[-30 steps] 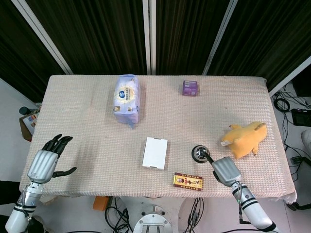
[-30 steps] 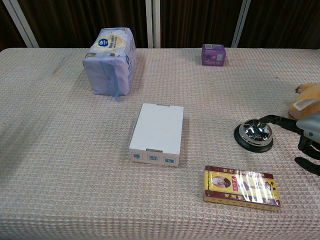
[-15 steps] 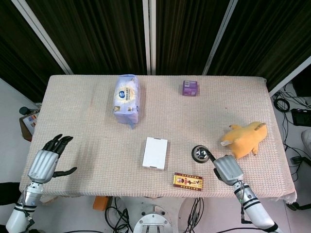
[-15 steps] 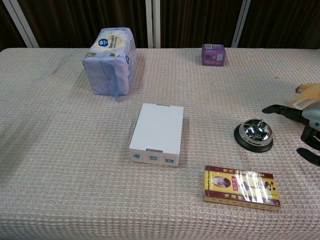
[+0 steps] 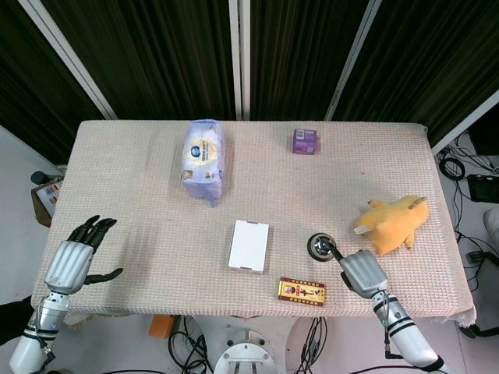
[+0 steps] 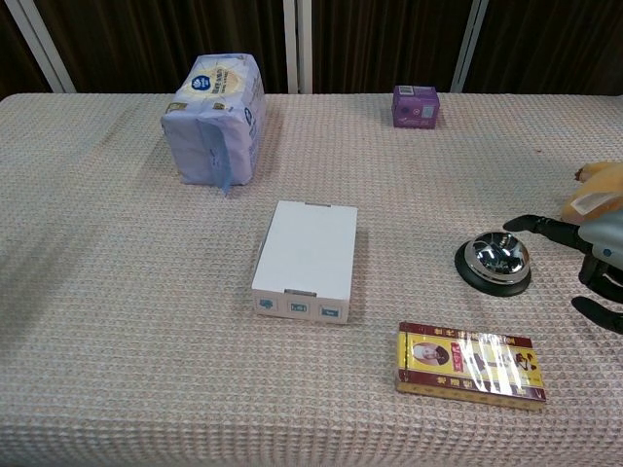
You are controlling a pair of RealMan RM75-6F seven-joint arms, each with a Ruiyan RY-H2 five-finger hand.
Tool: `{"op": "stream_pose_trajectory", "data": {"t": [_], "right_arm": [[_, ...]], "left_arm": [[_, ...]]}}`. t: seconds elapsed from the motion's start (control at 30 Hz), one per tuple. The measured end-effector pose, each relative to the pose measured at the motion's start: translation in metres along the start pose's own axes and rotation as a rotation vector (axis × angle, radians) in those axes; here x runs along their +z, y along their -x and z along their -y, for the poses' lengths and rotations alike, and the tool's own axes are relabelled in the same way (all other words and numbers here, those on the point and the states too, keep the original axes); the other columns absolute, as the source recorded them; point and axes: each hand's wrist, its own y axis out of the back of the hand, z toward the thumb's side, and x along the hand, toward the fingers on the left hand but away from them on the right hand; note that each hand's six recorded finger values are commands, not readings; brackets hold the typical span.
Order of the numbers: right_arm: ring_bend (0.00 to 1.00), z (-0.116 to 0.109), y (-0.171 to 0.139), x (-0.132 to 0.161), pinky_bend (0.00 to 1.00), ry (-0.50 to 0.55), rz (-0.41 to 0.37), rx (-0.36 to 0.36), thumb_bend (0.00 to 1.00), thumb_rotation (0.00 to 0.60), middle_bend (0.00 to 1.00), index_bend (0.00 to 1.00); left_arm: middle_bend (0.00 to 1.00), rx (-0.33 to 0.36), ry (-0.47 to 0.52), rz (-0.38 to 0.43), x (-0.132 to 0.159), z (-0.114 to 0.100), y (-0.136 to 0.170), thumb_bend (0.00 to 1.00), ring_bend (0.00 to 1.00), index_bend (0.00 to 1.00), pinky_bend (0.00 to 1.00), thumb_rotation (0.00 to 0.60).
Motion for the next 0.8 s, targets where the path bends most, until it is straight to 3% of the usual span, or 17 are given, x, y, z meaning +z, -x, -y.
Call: {"op": "stream_pose_trajectory", "data": {"t": [0.1,0.37,0.63,0.8], "right_arm": [[0.78,-0.002,-0.002,0.0,0.61,0.004,-0.004,-0.013,0.39,0.6,0.86,0.0],[0.78,0.02,0.001,-0.002,0.61,-0.023,0.008,0.074,0.39,0.6,0.86,0.0],[0.78,0.0,0.0,-0.003,0.61,0.007,0.007,-0.006,0.39,0.6,0.86,0.0],[0.78,0.009,0.0,-0.004,0.61,-0.006,0.004,0.031,0.39,0.6,0.86,0.0]], "left_arm": [[0.15,-0.004,0.0,0.002,0.001,0.001,0.0,0.08,0.07,0.12,0.22,0.485],[0.15,-0.023,0.0,-0.005,-0.002,0.006,0.0,0.08,0.07,0.12,0.22,0.484],[0.15,-0.011,0.001,0.005,0.001,0.003,-0.002,0.08,0.07,0.12,0.22,0.483],[0.15,-0.017,0.002,0.002,0.0,0.004,-0.001,0.08,0.07,0.12,0.22,0.481]]}}
